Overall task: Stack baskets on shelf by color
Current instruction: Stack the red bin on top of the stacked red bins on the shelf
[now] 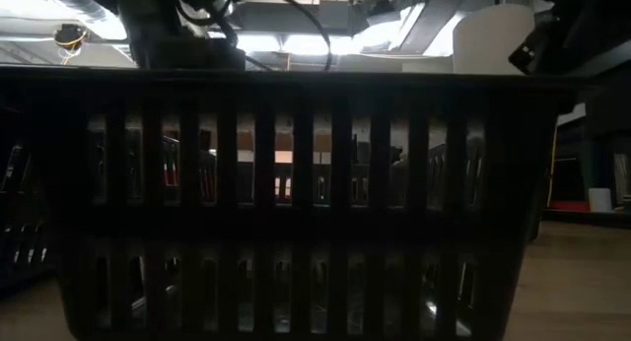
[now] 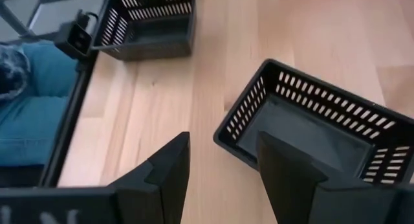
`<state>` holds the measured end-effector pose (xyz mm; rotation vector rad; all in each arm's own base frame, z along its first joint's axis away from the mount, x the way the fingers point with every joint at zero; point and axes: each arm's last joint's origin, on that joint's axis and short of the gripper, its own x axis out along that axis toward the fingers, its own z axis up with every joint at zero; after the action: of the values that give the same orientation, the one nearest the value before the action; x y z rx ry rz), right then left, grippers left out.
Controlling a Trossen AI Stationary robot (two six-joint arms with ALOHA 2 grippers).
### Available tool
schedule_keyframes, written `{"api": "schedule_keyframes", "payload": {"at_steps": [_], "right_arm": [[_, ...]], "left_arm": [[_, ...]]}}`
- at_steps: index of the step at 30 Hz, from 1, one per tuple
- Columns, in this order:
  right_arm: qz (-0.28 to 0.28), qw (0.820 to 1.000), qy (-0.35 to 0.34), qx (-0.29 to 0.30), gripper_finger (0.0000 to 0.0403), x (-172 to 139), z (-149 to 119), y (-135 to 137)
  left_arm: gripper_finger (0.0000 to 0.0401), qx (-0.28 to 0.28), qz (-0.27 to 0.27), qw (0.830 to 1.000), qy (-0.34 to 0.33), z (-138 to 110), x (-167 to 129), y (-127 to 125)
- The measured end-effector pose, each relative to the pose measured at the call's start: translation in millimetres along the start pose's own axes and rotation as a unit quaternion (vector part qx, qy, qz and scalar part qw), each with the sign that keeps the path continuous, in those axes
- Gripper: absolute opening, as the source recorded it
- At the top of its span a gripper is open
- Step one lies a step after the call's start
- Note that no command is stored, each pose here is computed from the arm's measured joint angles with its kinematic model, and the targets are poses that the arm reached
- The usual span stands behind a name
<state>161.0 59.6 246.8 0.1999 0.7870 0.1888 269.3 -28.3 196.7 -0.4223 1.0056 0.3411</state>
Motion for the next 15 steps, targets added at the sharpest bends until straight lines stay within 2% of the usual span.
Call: {"api": "schedule_keyframes", "payload": {"at_steps": [5,10,15], "right_arm": [[0.006,1.000,-0.015,0.000,0.0174,-6.7,0.4,0.0],[0.009,1.000,-0.023,0.001,0.0174,-7.7,1.6,0.5],[0.008,0.998,-0.063,0.001,0.0174,-8.3,8.6,2.2]], "left_arm": [[0.0124,0.005,0.027,1.000,0.006,-1.9,9.9,0.9],[0.0124,0.038,0.047,0.998,0.031,-6.1,26.8,1.2],[0.0124,0.038,0.066,0.995,0.059,-12.0,46.0,2.1]]}}
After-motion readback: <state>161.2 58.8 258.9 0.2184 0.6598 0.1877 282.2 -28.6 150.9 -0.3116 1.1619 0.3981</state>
